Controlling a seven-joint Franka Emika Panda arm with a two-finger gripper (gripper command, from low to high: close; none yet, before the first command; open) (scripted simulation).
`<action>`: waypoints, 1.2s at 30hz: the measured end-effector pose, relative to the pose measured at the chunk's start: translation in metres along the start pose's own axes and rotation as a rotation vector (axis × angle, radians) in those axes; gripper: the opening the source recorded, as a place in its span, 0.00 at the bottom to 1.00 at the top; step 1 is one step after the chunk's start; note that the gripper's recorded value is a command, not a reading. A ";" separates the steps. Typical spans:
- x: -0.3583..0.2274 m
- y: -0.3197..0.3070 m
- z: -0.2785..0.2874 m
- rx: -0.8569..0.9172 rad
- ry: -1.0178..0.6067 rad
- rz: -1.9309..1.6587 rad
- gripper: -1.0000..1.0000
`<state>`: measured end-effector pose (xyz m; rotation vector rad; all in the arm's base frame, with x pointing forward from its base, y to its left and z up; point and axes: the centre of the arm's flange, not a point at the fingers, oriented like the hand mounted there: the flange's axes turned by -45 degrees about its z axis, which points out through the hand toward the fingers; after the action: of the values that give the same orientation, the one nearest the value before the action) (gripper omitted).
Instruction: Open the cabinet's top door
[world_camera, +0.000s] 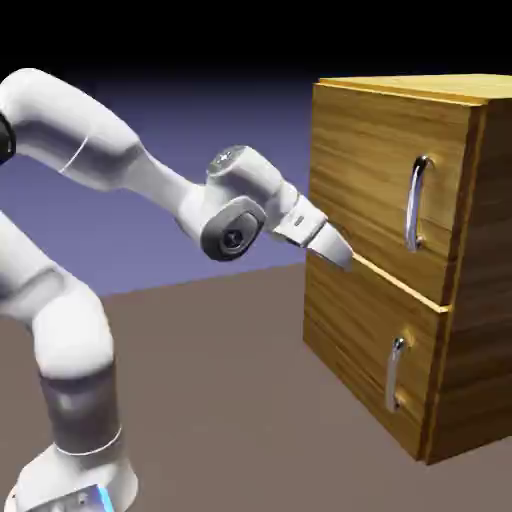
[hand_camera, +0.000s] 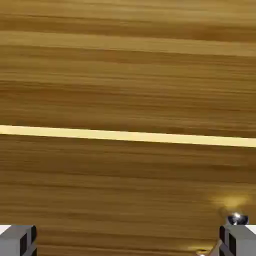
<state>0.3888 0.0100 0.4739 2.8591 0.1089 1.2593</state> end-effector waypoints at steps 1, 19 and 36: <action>0.004 -0.002 -0.004 0.001 0.012 -0.006 1.00; 0.046 -0.005 -0.071 -0.007 0.241 -0.071 1.00; 0.049 0.035 -0.096 -0.028 0.465 -0.052 1.00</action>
<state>0.3533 -0.0225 0.5761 2.4649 0.1659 1.8677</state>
